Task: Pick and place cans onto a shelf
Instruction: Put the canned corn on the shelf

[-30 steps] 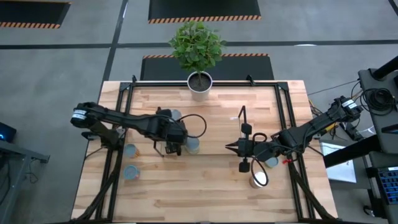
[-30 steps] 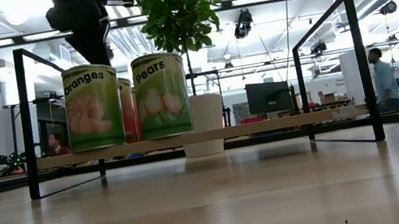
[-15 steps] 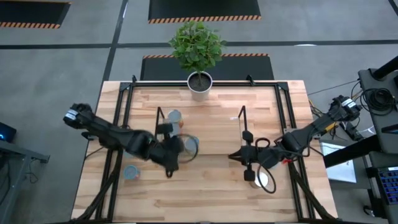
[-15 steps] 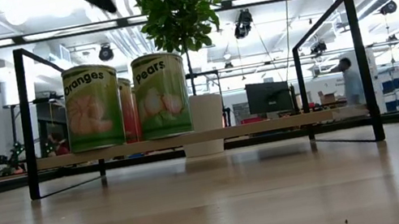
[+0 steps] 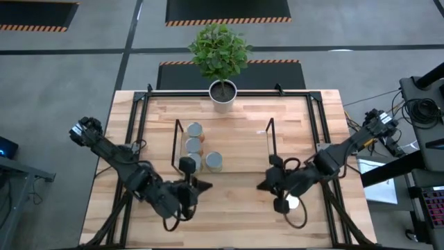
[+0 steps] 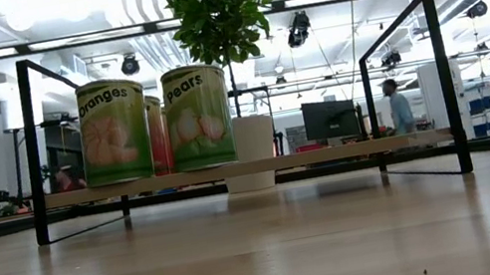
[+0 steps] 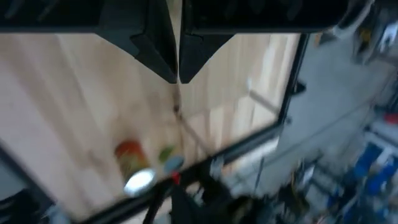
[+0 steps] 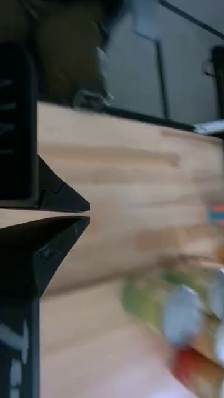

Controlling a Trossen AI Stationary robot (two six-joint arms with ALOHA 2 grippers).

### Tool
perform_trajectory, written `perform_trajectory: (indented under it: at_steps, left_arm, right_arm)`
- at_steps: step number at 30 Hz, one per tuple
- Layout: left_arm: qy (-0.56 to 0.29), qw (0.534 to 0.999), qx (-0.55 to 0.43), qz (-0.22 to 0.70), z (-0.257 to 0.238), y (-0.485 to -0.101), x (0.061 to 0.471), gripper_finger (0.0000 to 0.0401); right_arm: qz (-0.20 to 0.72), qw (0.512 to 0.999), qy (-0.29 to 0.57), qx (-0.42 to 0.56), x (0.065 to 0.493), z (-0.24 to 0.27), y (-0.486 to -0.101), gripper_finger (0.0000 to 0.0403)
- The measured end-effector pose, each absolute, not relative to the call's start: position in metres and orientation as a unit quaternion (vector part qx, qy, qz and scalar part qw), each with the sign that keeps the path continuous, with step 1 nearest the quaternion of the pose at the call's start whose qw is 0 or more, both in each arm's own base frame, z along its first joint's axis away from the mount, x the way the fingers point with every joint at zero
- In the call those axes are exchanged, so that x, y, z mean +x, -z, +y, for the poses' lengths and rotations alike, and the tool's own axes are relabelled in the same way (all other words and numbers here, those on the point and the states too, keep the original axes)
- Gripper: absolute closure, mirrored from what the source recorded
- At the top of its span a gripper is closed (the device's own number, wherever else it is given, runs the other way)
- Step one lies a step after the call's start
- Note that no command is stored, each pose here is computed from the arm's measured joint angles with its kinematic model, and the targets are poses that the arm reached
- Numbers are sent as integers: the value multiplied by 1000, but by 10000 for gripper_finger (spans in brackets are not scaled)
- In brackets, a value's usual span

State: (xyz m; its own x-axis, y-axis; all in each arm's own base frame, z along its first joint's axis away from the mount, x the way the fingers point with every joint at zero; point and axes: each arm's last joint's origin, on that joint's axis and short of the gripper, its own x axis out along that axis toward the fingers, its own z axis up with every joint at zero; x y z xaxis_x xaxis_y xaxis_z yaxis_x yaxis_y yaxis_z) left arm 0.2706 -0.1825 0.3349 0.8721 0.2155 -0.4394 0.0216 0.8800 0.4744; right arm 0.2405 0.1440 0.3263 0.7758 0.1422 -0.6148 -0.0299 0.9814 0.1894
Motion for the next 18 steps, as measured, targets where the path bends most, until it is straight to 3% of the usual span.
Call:
perform_trajectory:
  at_steps: [7,14,18]
  left_arm:
    - [70,939,270,203,-192,-334,277,401]
    - [45,940,280,193,-191,-321,279,401]
    - [-6,941,281,188,-189,-322,279,401]
  right_arm:
    - [491,856,11,160,234,153,-311,390]
    - [624,731,125,248,198,154,-287,394]
    - [642,693,164,286,182,158,-274,394]
